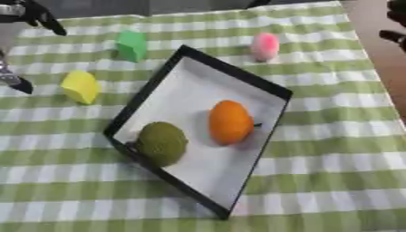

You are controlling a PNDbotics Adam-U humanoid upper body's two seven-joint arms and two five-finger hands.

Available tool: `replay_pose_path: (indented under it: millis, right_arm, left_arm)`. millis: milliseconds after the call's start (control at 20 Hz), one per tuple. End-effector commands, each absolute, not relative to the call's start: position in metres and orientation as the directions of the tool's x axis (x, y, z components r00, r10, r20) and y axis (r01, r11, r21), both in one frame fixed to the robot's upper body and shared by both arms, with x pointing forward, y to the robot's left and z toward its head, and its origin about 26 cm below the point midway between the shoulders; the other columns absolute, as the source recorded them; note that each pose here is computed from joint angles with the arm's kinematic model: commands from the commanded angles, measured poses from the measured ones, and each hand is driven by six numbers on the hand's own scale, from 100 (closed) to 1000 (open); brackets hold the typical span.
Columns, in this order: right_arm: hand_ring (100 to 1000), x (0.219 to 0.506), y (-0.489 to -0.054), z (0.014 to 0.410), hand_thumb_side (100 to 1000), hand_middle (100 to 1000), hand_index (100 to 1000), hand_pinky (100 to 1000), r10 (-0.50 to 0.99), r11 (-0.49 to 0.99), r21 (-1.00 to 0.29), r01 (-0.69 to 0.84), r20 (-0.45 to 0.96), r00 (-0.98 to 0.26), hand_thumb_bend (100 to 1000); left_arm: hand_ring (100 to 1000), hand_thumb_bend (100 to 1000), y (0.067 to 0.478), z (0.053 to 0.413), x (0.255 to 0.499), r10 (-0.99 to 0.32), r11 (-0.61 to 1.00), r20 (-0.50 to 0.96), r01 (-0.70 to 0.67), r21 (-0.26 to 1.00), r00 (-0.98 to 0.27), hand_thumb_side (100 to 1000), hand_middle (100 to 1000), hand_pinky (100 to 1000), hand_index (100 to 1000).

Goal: Pick up objects on the table and place them in the box.

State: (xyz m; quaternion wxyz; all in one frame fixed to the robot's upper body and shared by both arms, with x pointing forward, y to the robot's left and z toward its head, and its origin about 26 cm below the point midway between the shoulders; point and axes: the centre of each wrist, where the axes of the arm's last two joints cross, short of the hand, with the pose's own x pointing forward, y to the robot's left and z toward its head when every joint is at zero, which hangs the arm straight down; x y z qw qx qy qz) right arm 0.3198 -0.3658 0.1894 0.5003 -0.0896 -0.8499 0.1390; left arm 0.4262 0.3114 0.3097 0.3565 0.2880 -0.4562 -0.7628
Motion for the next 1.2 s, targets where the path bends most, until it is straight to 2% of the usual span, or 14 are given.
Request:
replay_pose_path:
  millis: [50, 650, 700, 750, 800, 1200]
  right_arm:
    - [1000, 0.319, -0.367, 0.200, 672, 907, 911, 900, 0.317, 0.934, -0.356, 0.020, 0.804, -0.503, 100]
    - [1000, 0.320, -0.366, 0.198, 675, 908, 911, 901, 0.315, 0.934, -0.358, 0.011, 0.808, -0.498, 100]
    - [1000, 0.320, -0.366, 0.197, 676, 908, 911, 901, 0.316, 0.934, -0.358, 0.011, 0.809, -0.496, 100]
    - [1000, 0.320, -0.366, 0.197, 676, 908, 911, 901, 0.317, 0.933, -0.359, 0.011, 0.809, -0.495, 100]
    - [1000, 0.320, -0.366, 0.197, 677, 908, 911, 901, 0.317, 0.933, -0.359, 0.011, 0.809, -0.494, 100]
    - [1000, 0.321, -0.365, 0.198, 676, 909, 912, 901, 0.314, 0.934, -0.358, 0.007, 0.808, -0.498, 100]
  left_arm:
    - [886, 819, 0.324, 0.316, 0.428, -0.776, -0.454, -0.216, 0.287, 0.843, -0.593, 100, 790, 882, 865]
    - [881, 790, 0.328, 0.295, 0.452, -0.786, -0.426, -0.176, 0.312, 0.849, -0.593, 100, 790, 882, 870]
    - [879, 741, 0.327, 0.294, 0.454, -0.788, -0.414, -0.164, 0.314, 0.855, -0.594, 102, 788, 882, 869]
    - [879, 741, 0.327, 0.294, 0.455, -0.790, -0.403, -0.151, 0.316, 0.859, -0.594, 102, 788, 882, 869]
    - [877, 704, 0.325, 0.293, 0.456, -0.789, -0.392, -0.138, 0.318, 0.863, -0.598, 113, 783, 880, 864]
    - [876, 657, 0.312, 0.286, 0.463, -0.774, -0.367, -0.068, 0.358, 0.859, -0.629, 161, 781, 879, 858]
